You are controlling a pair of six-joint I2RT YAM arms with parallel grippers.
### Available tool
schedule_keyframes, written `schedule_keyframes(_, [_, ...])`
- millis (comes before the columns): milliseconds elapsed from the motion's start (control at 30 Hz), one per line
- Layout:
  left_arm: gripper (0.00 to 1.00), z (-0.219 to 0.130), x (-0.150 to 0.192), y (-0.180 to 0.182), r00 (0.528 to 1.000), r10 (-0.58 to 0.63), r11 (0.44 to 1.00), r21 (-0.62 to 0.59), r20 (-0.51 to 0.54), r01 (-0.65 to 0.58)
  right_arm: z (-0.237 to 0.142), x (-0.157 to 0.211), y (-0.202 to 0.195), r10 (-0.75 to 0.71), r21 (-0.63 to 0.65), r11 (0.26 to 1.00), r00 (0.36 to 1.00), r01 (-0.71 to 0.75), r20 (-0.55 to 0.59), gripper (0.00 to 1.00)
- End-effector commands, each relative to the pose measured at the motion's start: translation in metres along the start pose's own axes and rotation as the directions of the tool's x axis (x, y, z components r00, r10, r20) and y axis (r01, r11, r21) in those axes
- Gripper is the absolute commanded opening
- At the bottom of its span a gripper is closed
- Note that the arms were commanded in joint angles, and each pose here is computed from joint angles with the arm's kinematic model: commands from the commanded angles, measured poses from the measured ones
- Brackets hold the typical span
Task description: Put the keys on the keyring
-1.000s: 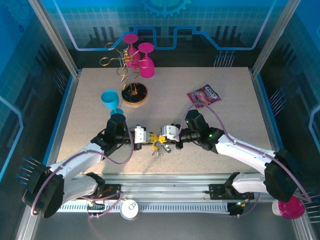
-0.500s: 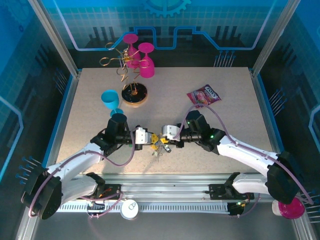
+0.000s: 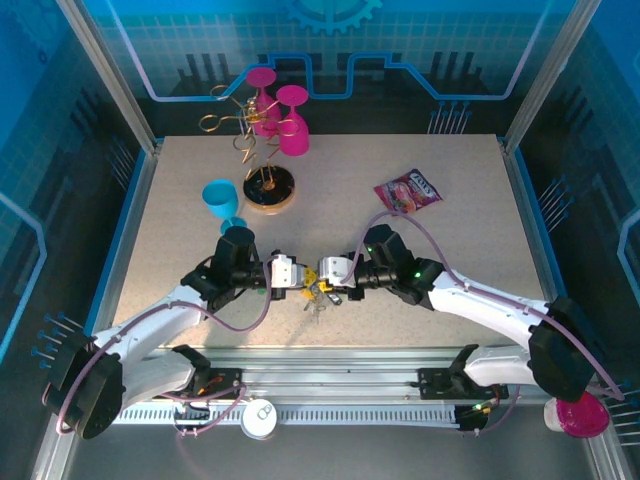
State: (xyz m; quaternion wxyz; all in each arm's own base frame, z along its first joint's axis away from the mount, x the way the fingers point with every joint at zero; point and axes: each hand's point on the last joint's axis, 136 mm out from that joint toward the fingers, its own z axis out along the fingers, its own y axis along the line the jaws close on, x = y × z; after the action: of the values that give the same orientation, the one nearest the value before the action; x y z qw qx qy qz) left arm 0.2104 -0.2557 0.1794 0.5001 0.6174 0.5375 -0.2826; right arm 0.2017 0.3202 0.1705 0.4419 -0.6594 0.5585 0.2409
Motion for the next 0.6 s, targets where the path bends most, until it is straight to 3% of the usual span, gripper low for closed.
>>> schedule_keyframes(0, [0.0, -0.002, -0.015, 0.007, 0.999, 0.032, 0.999, -0.012, 0.023, -0.032, 0.001, -0.021, -0.005, -0.031, 0.001, 1.0, 0.998, 0.03, 0.057, 0.18])
schedule_keyframes(233, [0.0, -0.002, -0.015, 0.005, 1.0, 0.019, 1.0, 0.002, 0.018, -0.019, 0.004, -0.025, -0.007, -0.015, 0.008, 1.0, 0.996, 0.014, 0.091, 0.1])
schedule_keyframes(333, [0.0, -0.002, -0.016, 0.004, 1.0, 0.006, 1.0, 0.01, 0.018, -0.006, 0.004, -0.029, -0.007, 0.004, 0.007, 1.0, 0.992, -0.005, 0.127, 0.0])
schedule_keyframes(567, [0.33, -0.013, -0.021, 0.007, 0.993, -0.094, 0.995, -0.034, 0.069, 0.096, -0.006, -0.035, -0.011, 0.063, 0.004, 0.998, 0.967, -0.066, 0.245, 0.0])
